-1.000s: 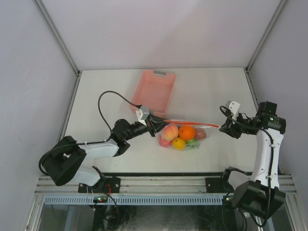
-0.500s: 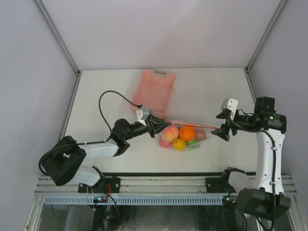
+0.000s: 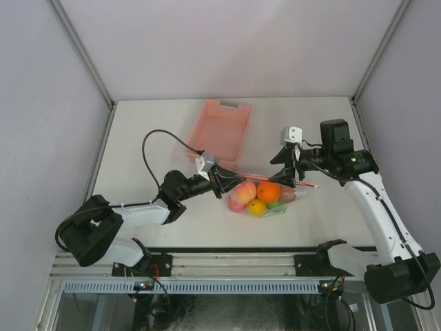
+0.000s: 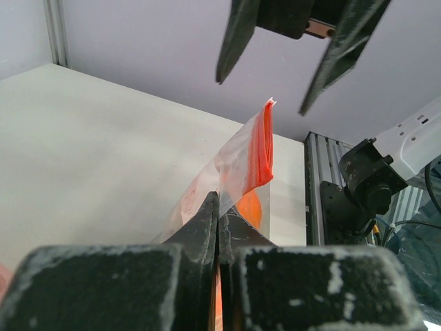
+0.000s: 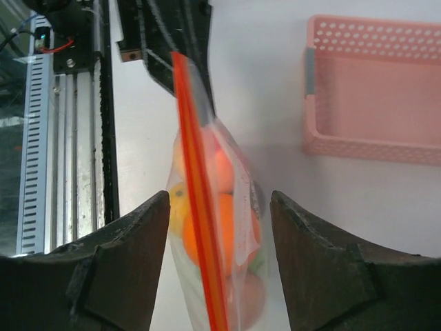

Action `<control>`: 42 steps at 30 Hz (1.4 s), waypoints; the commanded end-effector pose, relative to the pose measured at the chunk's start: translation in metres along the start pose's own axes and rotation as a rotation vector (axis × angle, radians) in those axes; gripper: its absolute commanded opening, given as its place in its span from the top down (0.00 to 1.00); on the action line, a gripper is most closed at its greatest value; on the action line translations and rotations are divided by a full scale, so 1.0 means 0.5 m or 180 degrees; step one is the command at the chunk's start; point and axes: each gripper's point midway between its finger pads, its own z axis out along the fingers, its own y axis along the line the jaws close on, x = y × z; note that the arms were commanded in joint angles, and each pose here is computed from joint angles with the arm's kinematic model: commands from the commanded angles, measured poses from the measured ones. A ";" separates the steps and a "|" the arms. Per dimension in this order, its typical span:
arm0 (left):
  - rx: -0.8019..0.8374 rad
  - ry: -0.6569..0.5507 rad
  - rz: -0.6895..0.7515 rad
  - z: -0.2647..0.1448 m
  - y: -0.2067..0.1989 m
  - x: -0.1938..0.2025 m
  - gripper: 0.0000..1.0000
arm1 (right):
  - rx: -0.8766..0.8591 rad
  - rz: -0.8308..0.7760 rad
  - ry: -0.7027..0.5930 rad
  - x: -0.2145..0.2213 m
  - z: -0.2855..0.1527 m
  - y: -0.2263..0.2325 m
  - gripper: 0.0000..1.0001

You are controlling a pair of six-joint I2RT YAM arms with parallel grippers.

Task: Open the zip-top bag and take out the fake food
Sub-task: Open the zipper of the food storage bag at the center of the board.

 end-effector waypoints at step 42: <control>0.0242 -0.0158 -0.0081 0.033 -0.029 -0.057 1.00 | 0.0201 0.0116 0.0275 0.069 0.036 -0.049 0.88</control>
